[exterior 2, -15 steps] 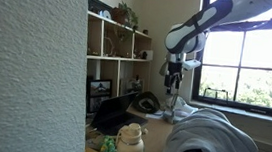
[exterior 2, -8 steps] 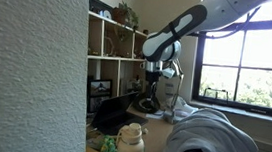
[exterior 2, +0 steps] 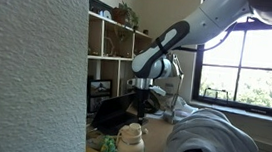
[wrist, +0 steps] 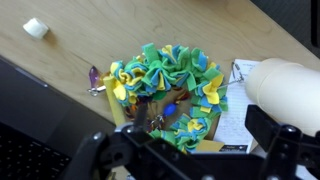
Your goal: Move the colorful object from left to right.
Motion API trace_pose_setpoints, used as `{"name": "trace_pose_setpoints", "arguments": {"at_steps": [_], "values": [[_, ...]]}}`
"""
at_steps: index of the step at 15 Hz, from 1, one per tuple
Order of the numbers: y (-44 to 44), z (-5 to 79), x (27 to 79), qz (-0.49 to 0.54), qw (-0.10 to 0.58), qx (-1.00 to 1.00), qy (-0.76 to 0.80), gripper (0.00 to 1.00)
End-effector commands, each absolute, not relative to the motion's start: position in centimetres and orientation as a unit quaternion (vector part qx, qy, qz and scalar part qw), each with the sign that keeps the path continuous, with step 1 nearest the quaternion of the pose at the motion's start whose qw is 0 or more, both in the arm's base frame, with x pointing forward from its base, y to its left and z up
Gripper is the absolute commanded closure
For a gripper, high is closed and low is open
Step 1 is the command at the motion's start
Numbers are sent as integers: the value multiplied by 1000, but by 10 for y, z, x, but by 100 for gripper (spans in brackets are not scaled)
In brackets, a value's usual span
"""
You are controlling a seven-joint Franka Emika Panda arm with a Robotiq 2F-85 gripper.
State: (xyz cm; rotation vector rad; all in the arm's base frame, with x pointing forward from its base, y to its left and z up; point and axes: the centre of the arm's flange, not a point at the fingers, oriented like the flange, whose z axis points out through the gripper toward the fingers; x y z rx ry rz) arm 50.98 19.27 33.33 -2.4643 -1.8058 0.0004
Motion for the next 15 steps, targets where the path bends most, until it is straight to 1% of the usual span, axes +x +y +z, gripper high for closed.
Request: {"name": "trace_pose_setpoints", "arguments": {"at_steps": [1,6,15], "values": [[200,296,505,-9,69,-779,-623,0],[214,257,508,-18,93,-763,-639,0],[229,237,530,-38,97,-762,-639,0]]}}
